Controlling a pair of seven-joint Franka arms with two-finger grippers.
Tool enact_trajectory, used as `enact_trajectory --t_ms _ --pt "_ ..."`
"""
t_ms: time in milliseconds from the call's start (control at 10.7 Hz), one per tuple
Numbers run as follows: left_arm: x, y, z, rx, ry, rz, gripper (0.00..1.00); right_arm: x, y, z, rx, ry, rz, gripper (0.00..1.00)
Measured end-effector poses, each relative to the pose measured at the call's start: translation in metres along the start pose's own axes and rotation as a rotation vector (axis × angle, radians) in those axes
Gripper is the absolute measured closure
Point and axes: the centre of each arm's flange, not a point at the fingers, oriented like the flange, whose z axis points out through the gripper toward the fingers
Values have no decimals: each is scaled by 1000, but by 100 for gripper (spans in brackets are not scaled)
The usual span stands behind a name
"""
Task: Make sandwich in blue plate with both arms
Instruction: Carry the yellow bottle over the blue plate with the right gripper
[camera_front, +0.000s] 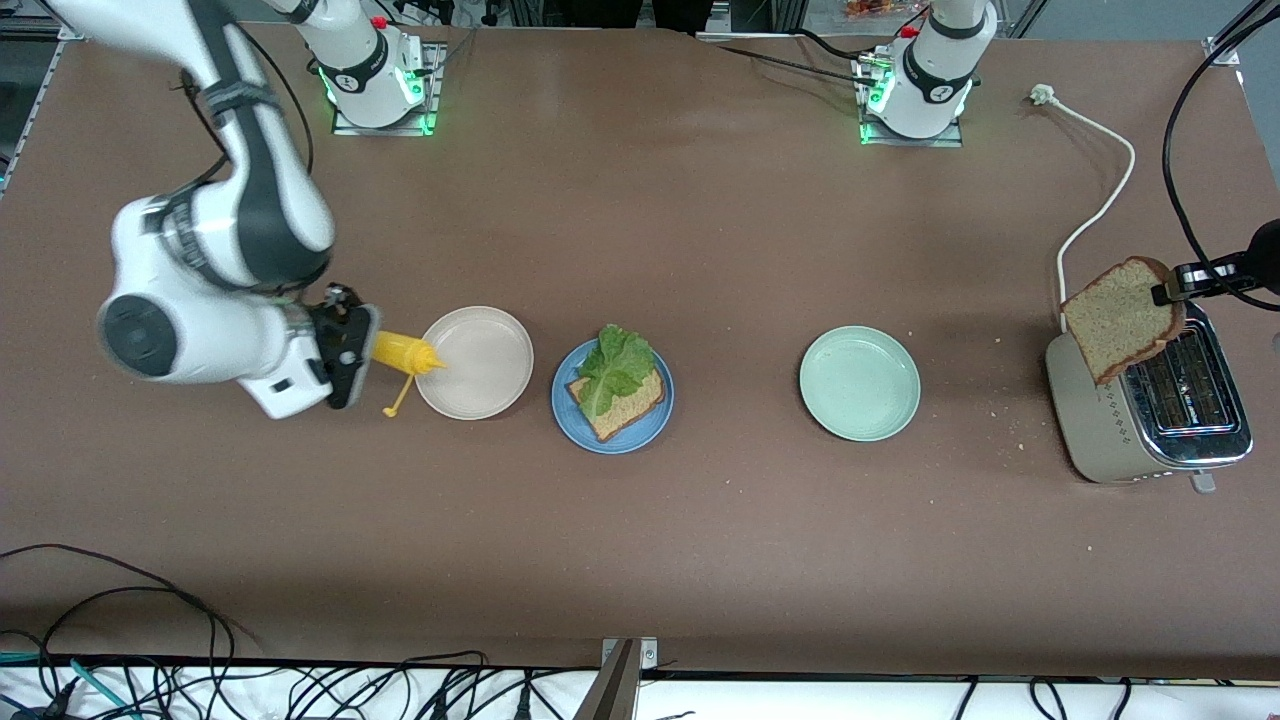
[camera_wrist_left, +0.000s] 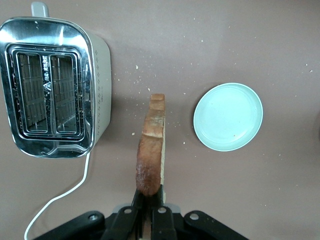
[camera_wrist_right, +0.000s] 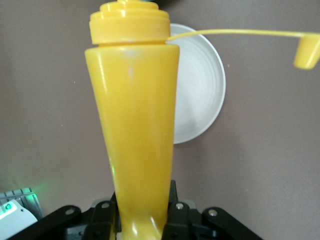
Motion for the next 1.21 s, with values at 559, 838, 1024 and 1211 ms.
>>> enact_trajectory --t_ms 559,838,1024,1211 --pt "0 0 1 0 0 0 92 165 -147 27 -422 -361 26 66" --pt "1 0 1 0 0 -1 92 196 -153 87 -551 -513 -29 66" --pt "1 0 1 0 0 -1 92 210 -143 126 -579 -528 -86 66" --pt "1 0 1 0 -1 -1 92 218 -131 149 -588 -499 -115 66"
